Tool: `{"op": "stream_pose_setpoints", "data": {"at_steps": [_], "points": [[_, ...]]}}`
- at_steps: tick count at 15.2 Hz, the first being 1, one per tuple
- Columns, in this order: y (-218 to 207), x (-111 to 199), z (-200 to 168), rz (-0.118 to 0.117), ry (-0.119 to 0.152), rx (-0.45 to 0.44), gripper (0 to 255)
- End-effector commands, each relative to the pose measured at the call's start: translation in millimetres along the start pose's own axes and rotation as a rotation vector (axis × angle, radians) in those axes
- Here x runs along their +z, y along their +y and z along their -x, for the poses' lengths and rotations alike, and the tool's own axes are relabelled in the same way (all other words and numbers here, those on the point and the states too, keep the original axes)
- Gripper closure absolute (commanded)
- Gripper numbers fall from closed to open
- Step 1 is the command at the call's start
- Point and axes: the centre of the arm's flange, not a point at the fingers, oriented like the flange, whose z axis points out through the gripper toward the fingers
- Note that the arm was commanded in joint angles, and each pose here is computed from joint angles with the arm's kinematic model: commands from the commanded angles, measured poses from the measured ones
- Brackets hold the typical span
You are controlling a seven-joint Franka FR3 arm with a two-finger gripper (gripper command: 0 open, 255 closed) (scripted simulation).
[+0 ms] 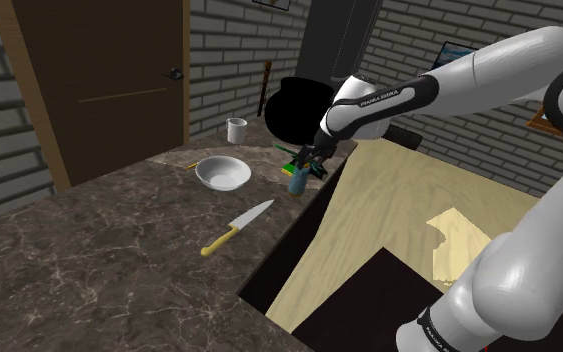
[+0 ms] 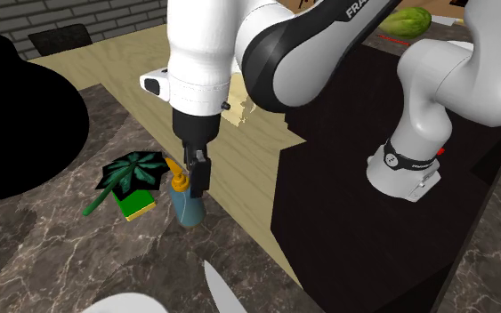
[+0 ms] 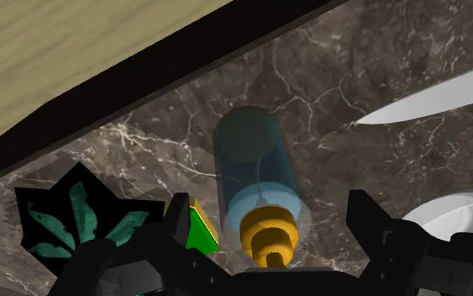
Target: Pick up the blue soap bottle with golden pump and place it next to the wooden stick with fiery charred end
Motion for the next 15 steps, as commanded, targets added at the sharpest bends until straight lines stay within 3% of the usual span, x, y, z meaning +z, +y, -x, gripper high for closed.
{"op": "stream_pose_setpoints", "data": {"at_steps": [1, 5, 12, 13, 15], "points": [[0, 11, -1, -0.001, 0.003, 0.001, 0], [0, 30, -1, -0.001, 0.003, 0.001, 0], [0, 30, -1, -0.001, 0.003, 0.001, 0], [0, 30, -1, -0.001, 0.003, 0.001, 255], [0, 30, -1, -0.001, 0.003, 0.001, 255]]}}
